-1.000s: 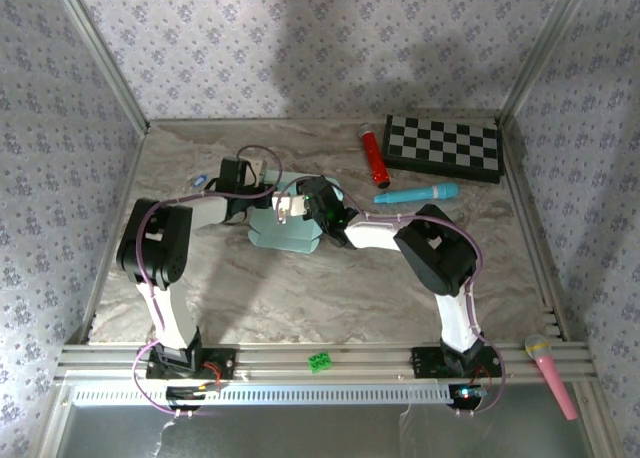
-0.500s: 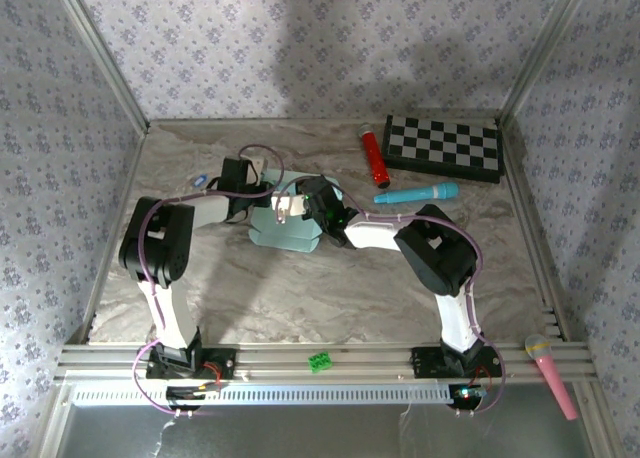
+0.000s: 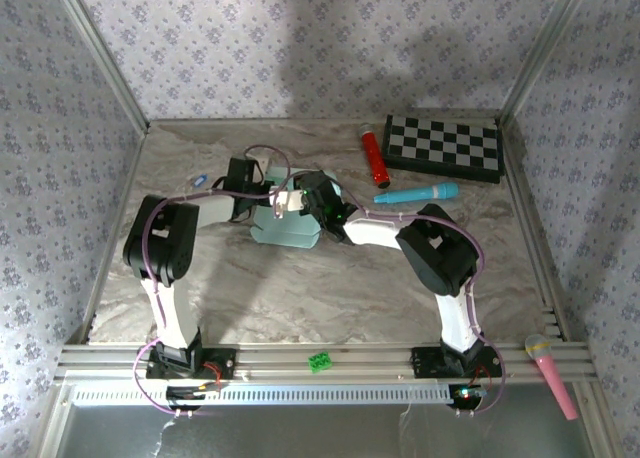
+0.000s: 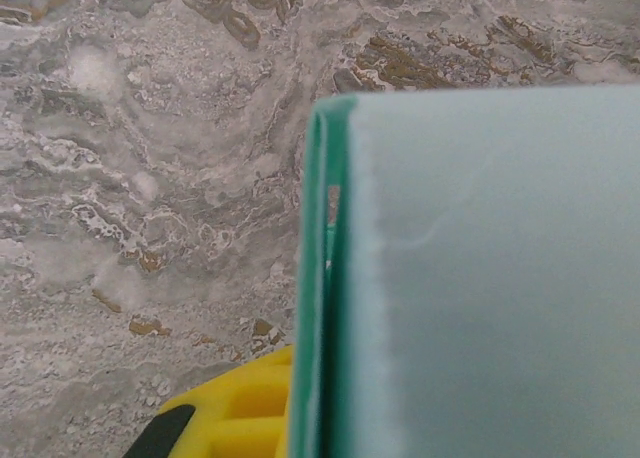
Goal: Fold the paper box
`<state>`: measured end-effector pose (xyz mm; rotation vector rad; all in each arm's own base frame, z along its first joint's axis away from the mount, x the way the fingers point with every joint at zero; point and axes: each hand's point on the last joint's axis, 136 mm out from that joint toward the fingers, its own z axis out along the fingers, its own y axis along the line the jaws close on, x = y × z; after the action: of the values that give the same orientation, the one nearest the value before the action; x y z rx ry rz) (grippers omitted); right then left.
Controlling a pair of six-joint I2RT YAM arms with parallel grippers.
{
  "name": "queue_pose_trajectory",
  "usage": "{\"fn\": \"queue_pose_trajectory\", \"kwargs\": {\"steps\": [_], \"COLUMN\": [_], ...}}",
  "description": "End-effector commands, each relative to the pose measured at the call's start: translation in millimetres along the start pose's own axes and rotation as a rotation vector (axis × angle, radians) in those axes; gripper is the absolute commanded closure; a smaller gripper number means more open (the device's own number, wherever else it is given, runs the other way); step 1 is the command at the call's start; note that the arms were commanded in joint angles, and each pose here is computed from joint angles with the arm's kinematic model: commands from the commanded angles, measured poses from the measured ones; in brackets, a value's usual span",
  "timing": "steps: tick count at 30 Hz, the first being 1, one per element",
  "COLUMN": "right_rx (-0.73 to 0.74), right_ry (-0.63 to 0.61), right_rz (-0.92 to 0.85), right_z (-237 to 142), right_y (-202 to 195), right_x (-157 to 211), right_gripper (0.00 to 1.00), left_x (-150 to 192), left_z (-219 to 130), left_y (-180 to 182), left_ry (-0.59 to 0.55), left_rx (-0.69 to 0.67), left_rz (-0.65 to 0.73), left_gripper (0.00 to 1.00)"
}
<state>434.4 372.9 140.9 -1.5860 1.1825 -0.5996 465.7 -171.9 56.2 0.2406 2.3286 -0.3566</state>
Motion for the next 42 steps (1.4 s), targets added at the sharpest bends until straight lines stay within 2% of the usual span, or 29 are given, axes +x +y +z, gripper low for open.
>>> {"fn": "queue_pose_trajectory", "kwargs": {"steps": [1, 3, 6, 12, 16, 21, 24, 26, 28, 32, 34, 38, 42], "right_rx": [-0.1, -0.094, -0.072, -0.031, -0.038, -0.043, -0.079, -0.087, -0.098, -0.186, -0.233, -0.331, -0.392], "right_ry": [-0.009, -0.012, -0.016, -0.035, -0.016, -0.022, 0.018, 0.074, 0.183, 0.39, 0.426, 0.381, 0.251], "right_rz": [0.021, 0.032, 0.069, 0.162, 0.235, 0.389, 0.549, 0.672, 0.83, 1.09, 1.198, 1.334, 1.391], "right_z": [-5.1, -7.4, -12.5, -31.0, -45.8, -71.9, -85.0, -90.3, -92.8, -99.5, -105.1, -112.7, -115.6], "right_y": [23.2, 21.2, 14.1, -7.9, -8.0, -32.3, -37.8, -40.7, -37.2, -7.8, 5.5, 23.8, 27.7], "right_x": [-4.0, -6.2, -7.9, -18.1, -14.5, -13.7, 3.8, 27.4, 63.8, 129.2, 149.1, 167.8, 159.6], "right_gripper": [1.0, 0.99, 0.93, 0.51, 0.39, 0.37, 0.37, 0.37, 0.38, 0.42, 0.43, 0.45, 0.46], "left_x": [-1.6, 1.3, 4.9, 12.9, 23.1, 39.3, 46.3, 48.1, 49.5, 47.9, 45.1, 39.0, 38.0], "left_z": [-17.3, -22.3, -33.5, -51.9, -59.9, -64.8, -68.6, -71.1, -73.9, -81.5, -86.9, -94.5, -97.2], "left_y": [-6.7, -7.6, -8.6, -9.2, -0.7, 5.1, 4.7, 1.1, -2.3, -14.7, -20.5, -32.9, -37.8], "left_ry": [0.012, 0.033, 0.049, 0.086, 0.114, 0.151, 0.169, 0.177, 0.184, 0.192, 0.193, 0.198, 0.222], "left_rx": [-0.028, -0.041, -0.068, -0.115, -0.168, -0.194, -0.188, -0.171, -0.153, -0.09, -0.064, -0.004, 0.012], "left_rz": [0.028, 0.03, 0.03, 0.041, 0.038, 0.013, -0.006, -0.019, -0.037, -0.075, -0.099, -0.131, -0.141], "left_gripper": [1.0, 1.0, 1.0, 1.0, 1.0, 1.0, 1.0, 1.0, 1.0, 1.0, 1.0, 1.0, 1.0]}}
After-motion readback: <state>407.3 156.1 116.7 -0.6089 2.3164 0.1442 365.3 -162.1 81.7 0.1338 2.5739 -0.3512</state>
